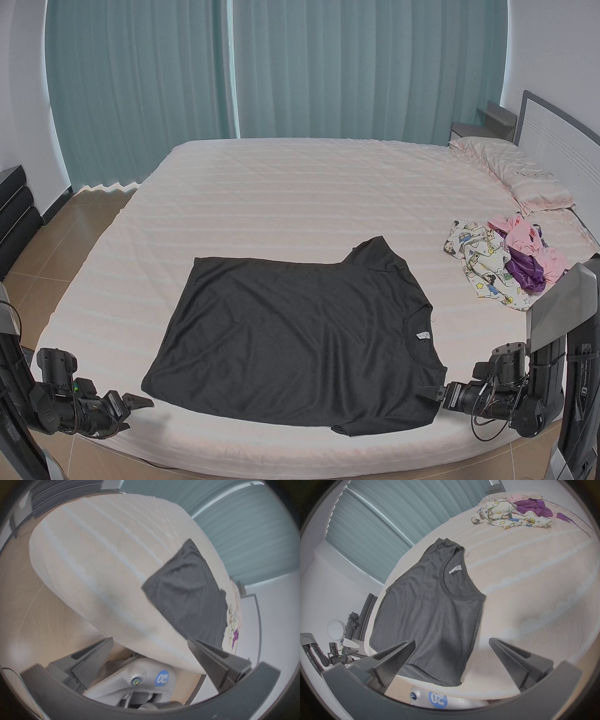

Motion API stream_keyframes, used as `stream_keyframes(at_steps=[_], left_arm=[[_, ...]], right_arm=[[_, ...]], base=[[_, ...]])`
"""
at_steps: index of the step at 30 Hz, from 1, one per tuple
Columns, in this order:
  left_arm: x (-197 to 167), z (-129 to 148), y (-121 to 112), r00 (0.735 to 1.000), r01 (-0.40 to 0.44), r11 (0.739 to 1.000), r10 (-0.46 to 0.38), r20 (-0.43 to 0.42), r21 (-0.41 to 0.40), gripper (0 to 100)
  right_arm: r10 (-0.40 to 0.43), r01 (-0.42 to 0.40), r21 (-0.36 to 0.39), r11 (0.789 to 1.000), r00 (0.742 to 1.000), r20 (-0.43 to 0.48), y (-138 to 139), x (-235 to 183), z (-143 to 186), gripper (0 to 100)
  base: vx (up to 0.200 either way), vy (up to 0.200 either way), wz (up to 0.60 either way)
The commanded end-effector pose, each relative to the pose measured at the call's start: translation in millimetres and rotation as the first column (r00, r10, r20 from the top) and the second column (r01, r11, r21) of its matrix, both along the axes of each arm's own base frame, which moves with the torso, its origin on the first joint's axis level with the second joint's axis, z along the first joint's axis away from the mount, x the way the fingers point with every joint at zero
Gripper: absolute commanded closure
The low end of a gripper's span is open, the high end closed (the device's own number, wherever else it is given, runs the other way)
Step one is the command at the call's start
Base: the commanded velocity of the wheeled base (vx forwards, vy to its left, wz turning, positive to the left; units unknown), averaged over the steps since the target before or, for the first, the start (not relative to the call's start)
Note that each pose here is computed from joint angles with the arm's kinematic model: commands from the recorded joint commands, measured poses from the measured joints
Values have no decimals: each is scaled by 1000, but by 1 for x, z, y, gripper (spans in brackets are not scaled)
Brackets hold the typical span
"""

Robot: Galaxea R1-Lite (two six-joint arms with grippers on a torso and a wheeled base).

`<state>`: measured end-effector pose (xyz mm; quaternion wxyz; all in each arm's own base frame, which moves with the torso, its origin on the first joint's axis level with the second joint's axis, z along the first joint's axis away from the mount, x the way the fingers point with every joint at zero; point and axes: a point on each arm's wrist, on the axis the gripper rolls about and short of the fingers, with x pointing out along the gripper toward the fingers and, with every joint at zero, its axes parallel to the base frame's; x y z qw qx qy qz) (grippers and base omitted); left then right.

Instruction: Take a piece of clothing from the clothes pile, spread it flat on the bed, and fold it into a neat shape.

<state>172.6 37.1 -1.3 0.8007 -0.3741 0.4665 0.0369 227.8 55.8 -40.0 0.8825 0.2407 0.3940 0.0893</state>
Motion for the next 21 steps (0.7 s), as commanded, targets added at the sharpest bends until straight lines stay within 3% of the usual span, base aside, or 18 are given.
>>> stream_keyframes(at_steps=[1,7,14,21], left_arm=[[36,11,-5,988,-119,992,123,97,-44,0],[67,-3,-29,989,-122,989,114,99,83,0],[79,-23,-48,992,-122,971,112,63,205,0],[85,-29,-53,991,-129,963,118,61,238,0]], right_arm=[[10,-10,2,1000,1000,-4,2,0,-3,0],[16,-16,2,1000,1000,-6,4,-1,-3,0],[19,-19,2,1000,1000,-6,5,-1,-3,0],[19,-19,3,1000,1000,-2,5,-1,-2,0]], base=[[0,0,0],[0,0,0],[0,0,0],[0,0,0]])
